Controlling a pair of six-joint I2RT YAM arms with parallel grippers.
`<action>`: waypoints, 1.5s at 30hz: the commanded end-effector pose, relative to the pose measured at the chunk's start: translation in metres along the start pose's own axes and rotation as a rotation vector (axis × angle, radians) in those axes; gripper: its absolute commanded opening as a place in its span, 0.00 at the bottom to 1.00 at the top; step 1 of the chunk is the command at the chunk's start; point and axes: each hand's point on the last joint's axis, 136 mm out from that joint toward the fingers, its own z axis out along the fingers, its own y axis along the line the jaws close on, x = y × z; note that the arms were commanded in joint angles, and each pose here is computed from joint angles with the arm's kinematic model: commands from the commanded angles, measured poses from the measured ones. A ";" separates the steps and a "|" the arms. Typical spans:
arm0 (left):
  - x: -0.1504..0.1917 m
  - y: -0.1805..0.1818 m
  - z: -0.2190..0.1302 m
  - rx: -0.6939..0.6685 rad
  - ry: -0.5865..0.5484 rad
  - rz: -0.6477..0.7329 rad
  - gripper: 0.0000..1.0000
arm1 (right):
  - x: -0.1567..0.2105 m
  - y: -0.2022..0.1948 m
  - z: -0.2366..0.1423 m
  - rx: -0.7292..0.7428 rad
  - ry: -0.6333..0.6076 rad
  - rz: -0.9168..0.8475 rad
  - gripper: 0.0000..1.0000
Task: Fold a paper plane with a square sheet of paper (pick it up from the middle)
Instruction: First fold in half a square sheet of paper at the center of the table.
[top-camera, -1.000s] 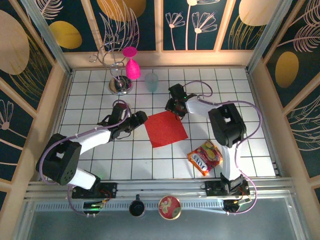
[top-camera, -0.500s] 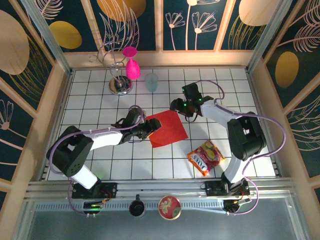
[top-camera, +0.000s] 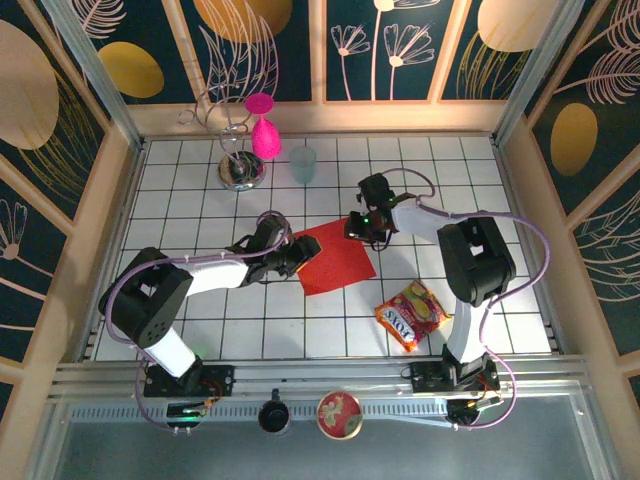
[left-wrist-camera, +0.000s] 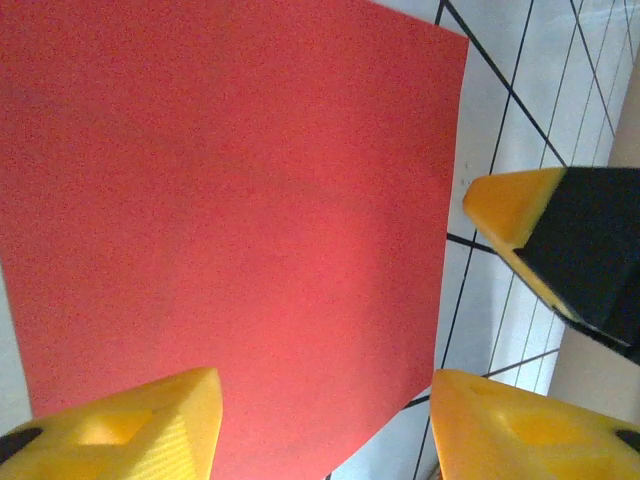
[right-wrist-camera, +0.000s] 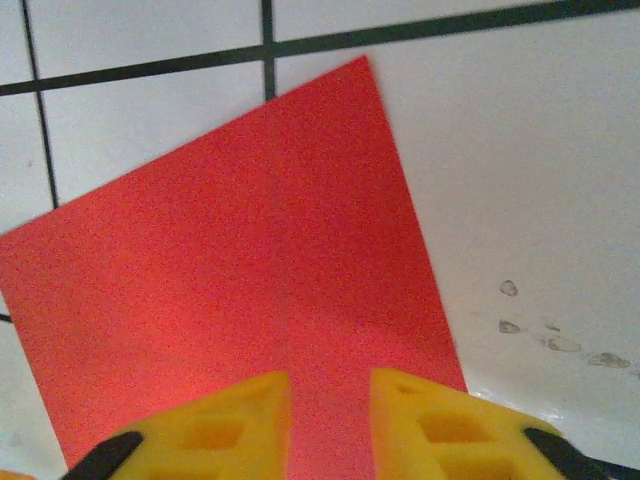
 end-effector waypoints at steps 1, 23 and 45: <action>-0.006 0.001 0.003 -0.049 -0.024 -0.001 0.53 | 0.001 -0.008 0.002 0.030 0.018 -0.003 0.25; 0.004 0.058 0.020 -0.156 -0.025 -0.066 0.40 | 0.038 -0.024 0.025 0.007 0.138 0.043 0.25; -0.002 0.034 -0.004 0.059 -0.119 -0.066 0.57 | 0.048 0.029 0.031 -0.228 0.186 0.060 0.25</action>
